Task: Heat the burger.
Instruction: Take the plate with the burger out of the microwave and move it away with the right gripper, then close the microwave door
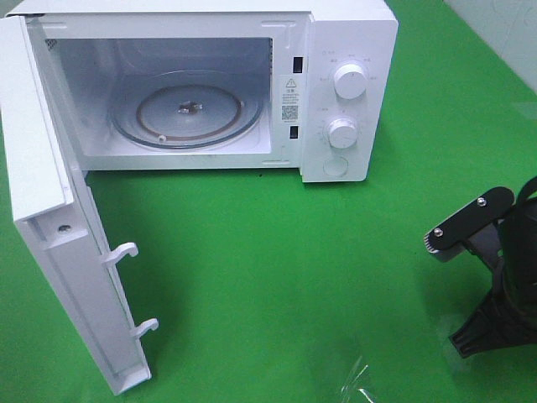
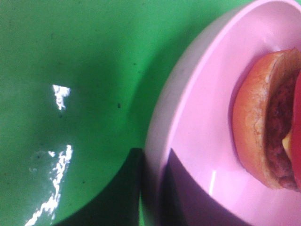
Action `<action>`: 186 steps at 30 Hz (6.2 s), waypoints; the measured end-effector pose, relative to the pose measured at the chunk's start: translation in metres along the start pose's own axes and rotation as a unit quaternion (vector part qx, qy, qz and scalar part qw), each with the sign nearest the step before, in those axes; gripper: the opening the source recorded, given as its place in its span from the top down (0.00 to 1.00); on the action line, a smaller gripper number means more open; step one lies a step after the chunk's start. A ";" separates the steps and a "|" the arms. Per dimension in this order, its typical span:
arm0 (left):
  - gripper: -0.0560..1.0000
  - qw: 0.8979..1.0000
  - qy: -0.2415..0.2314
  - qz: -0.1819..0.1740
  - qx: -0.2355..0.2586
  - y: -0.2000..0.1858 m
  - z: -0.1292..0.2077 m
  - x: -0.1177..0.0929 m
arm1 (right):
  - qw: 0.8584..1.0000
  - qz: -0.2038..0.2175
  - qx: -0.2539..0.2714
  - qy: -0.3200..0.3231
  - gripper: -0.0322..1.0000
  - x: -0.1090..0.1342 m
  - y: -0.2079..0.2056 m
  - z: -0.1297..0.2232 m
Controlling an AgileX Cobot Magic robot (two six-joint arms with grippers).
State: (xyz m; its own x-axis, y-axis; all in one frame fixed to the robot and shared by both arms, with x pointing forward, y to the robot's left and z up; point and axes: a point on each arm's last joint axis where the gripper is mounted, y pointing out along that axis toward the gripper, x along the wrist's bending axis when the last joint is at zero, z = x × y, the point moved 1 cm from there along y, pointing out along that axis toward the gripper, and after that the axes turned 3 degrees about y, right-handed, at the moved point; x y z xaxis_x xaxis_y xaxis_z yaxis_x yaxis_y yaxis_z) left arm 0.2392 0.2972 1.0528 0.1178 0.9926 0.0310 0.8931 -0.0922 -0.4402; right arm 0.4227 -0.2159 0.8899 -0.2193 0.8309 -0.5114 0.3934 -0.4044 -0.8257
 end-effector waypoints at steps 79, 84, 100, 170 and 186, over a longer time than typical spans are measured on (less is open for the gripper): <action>0.33 1.000 0.000 0.000 0.000 0.000 0.000 0.000 | 0.945 -0.200 -0.229 0.122 0.23 -0.114 -0.146 0.094; 0.33 1.000 0.000 0.000 0.000 0.000 0.000 0.000 | 0.927 -0.197 -0.276 0.158 0.23 -0.120 -0.153 0.105; 0.33 1.000 0.000 0.000 0.000 0.000 0.000 0.000 | 0.876 -0.109 -0.386 0.270 0.23 -0.124 -0.167 0.151; 0.33 1.000 0.008 0.006 -0.010 0.000 -0.009 -0.001 | 0.872 -0.077 -0.377 0.302 0.23 -0.123 -0.168 0.153; 0.31 1.000 0.008 0.007 -0.012 0.057 -0.041 0.003 | 0.873 -0.077 -0.376 0.302 0.23 -0.123 -0.168 0.153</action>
State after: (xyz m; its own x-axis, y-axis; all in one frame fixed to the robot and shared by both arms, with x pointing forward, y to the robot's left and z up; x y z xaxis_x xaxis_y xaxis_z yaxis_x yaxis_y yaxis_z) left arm 0.3081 0.2916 1.0648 0.1379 0.9897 0.0388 0.9011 -0.1091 -0.4196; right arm 0.2466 -0.3088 1.0551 0.0995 0.9950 -0.0025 0.9254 -0.0935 -0.3673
